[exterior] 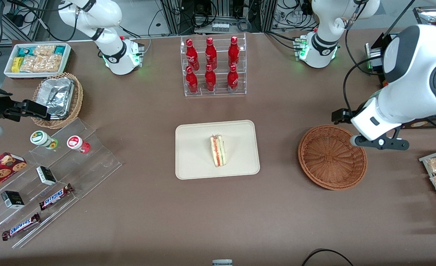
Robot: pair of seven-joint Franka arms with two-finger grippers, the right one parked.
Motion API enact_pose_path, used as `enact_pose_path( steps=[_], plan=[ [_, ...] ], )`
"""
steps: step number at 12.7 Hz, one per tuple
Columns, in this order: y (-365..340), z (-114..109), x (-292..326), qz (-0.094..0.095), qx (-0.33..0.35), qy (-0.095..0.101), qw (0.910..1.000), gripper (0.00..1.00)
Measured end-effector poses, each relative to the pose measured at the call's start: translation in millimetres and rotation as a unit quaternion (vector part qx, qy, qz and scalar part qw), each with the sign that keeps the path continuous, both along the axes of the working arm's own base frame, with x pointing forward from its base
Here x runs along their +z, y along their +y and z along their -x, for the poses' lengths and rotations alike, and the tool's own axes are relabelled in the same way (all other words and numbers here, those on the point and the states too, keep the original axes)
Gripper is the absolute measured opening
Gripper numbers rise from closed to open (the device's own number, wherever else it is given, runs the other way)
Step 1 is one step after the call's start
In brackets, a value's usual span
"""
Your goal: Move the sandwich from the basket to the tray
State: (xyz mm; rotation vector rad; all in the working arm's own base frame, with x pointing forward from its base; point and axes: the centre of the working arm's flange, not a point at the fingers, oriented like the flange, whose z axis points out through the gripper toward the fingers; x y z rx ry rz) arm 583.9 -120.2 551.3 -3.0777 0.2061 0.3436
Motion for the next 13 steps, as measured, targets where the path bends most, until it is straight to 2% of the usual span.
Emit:
enact_pose_path(
  steps=[3,8,13],
  plan=[
    [14,13,14,-0.002,0.008,-0.003,1.0,1.0],
    [56,25,35,0.01,0.009,-0.007,0.9999,1.0],
    [70,50,52,0.007,0.02,0.009,0.9997,1.0]
  ],
)
